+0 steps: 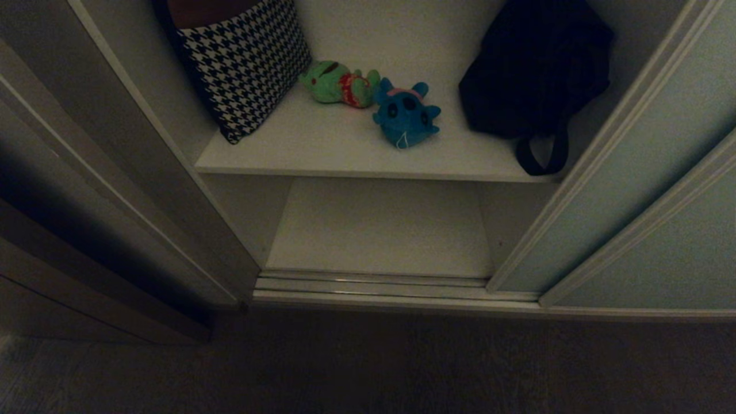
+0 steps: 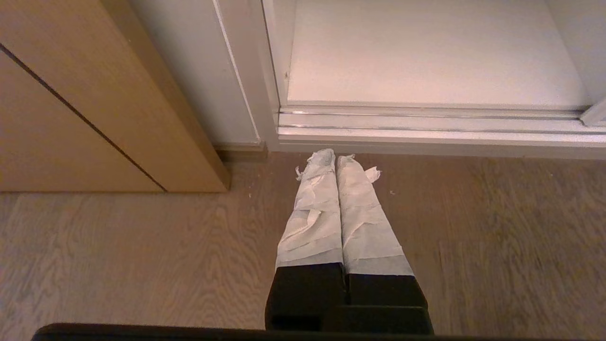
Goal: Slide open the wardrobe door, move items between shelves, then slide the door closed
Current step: Close the door
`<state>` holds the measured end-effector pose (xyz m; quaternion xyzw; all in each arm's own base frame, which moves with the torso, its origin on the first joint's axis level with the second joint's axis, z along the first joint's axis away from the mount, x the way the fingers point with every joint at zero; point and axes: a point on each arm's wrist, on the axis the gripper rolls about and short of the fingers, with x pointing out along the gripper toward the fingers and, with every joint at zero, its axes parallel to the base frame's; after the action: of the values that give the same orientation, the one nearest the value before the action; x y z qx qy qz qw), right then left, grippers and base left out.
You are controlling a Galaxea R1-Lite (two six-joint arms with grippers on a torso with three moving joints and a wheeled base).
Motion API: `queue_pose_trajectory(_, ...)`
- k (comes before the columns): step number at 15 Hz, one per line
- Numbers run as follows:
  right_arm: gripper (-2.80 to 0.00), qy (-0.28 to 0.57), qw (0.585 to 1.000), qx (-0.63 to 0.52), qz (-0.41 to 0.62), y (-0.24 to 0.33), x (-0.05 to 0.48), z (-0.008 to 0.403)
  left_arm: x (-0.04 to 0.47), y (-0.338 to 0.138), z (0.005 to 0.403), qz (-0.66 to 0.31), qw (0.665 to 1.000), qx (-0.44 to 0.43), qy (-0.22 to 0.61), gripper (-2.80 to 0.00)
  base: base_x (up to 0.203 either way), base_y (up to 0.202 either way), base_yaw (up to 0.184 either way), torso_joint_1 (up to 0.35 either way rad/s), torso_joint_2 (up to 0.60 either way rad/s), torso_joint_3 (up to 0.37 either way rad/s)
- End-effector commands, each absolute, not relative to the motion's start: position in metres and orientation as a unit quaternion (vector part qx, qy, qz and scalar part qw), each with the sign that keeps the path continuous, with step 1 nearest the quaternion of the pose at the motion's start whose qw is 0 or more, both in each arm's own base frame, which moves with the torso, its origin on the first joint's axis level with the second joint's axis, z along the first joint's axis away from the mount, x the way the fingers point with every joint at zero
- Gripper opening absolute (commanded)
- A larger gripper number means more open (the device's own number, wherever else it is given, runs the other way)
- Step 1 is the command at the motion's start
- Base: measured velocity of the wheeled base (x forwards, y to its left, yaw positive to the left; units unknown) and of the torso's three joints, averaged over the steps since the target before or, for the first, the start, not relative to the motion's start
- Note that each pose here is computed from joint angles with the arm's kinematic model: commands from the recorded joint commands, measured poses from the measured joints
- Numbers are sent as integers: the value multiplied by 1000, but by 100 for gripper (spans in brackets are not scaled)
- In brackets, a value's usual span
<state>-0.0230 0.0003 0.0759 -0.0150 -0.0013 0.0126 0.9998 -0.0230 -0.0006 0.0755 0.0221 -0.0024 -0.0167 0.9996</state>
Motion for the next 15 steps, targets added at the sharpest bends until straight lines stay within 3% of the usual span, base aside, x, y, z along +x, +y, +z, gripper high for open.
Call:
queue_pose_trajectory(1, -280, -3, 1000, -15, 13, 0, -23, 76, -23, -1, 76, -18, 1000, 22, -1, -280, 0, 0, 0, 0, 0, 0)
queue_pose_trajectory(7, -280, -2, 1000, -24, 3, 0, -28, 91, -23, -1, 76, -17, 1000, 22, -1, -280, 0, 0, 0, 0, 0, 0)
queue_pose_trajectory(12, -280, -12, 1000, -20, -21, -2, -61, 210, -23, -1, 76, -17, 1000, 22, -1, -280, 0, 0, 0, 0, 0, 0)
queue_pose_trajectory(15, -280, 55, 997, -23, -41, -3, -62, 256, -23, -1, 76, -17, 1000, 21, -1, -280, 0, 0, 0, 0, 0, 0)
